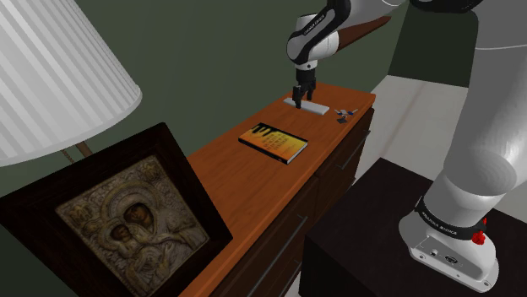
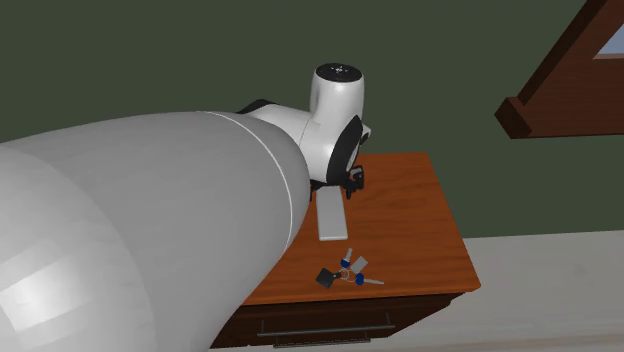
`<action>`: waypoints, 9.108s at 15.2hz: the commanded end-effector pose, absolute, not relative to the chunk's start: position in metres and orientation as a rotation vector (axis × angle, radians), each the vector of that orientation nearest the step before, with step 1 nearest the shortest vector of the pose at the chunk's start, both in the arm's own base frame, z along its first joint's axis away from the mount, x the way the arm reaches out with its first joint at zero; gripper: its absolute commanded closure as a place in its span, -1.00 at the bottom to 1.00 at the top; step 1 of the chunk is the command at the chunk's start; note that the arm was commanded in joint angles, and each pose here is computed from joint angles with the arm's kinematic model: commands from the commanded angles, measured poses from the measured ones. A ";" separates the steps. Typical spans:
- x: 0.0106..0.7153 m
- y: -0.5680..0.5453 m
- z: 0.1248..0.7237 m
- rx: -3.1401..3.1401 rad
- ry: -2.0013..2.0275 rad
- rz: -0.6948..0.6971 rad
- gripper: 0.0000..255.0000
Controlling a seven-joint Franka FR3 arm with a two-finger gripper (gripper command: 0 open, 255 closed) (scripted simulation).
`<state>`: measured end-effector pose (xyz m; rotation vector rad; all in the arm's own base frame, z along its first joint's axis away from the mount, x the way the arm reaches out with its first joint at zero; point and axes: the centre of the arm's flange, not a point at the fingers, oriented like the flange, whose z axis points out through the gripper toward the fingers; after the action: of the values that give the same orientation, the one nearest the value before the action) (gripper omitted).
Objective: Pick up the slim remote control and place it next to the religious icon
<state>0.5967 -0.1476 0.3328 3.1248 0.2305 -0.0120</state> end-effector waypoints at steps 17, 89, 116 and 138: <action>0.597 -0.148 0.327 3.125 0.230 -0.011 1.00; 0.556 -0.065 0.668 3.125 0.230 -0.011 1.00; 0.398 0.254 0.669 3.125 0.230 -0.011 1.00; 0.378 0.295 0.569 3.125 0.230 -0.011 1.00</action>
<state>0.3773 0.2945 0.5742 3.1243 0.2303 -0.0122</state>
